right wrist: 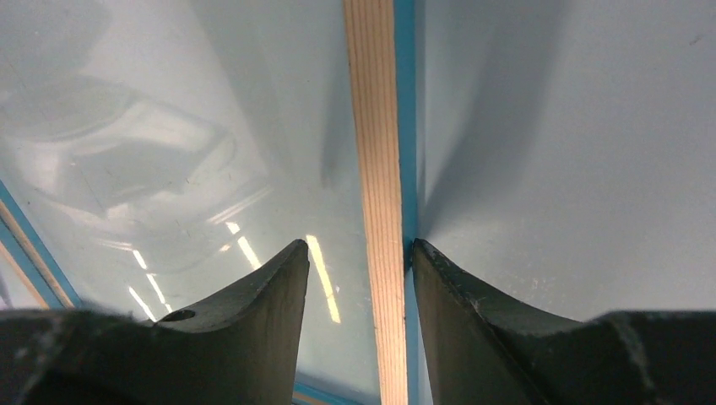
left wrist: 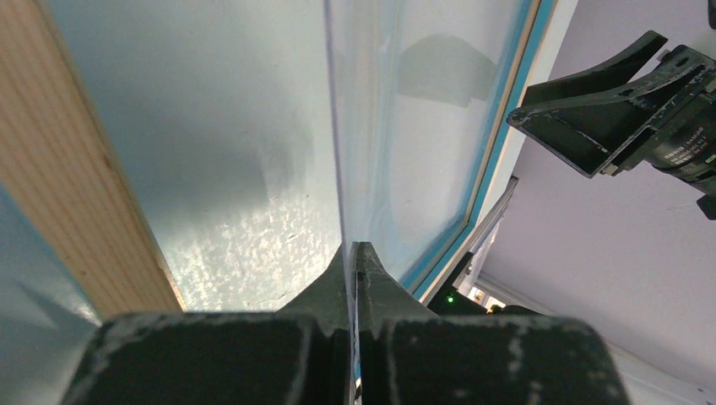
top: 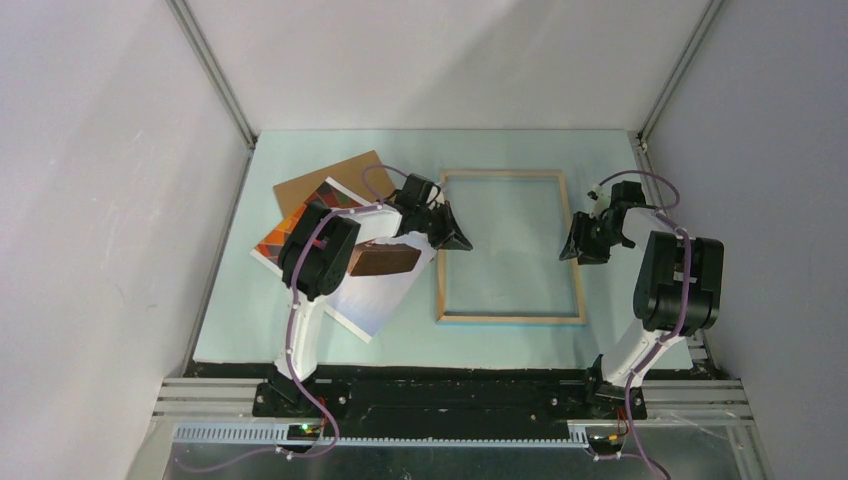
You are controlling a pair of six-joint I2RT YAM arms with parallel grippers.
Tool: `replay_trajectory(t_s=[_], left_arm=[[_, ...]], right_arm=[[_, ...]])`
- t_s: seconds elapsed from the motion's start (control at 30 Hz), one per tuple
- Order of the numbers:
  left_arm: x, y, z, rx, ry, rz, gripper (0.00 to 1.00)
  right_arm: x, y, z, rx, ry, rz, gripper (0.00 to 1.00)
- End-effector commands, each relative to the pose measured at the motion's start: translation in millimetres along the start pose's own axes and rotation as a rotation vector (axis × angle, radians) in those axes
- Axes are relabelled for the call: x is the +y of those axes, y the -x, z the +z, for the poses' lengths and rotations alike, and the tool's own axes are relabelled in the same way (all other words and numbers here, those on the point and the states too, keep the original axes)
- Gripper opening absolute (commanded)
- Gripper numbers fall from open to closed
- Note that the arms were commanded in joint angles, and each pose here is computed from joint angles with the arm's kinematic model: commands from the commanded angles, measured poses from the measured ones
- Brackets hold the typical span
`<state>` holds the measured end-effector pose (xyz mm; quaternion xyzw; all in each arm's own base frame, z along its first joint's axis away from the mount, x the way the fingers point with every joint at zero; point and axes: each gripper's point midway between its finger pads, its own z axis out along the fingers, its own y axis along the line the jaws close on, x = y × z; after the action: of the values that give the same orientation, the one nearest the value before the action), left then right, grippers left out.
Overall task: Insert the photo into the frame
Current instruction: Place the photo frame item in the photo frame.
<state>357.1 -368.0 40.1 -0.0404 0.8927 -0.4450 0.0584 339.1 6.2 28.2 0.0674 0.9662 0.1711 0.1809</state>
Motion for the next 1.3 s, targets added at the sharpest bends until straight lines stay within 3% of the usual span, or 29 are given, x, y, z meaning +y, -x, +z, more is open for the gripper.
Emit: replay_trajectory(t_s=[0.0,1.27], left_arm=[[-38,1,-17,-0.01,-0.08,0.024,0.0],[-100,-4,-47,0.003,-0.328,-0.072,0.0]], right_arm=[[8,21,-19,-0.074,0.023,-0.018,0.53],[-9,19,-40,-0.079,0.009,0.027,0.52]])
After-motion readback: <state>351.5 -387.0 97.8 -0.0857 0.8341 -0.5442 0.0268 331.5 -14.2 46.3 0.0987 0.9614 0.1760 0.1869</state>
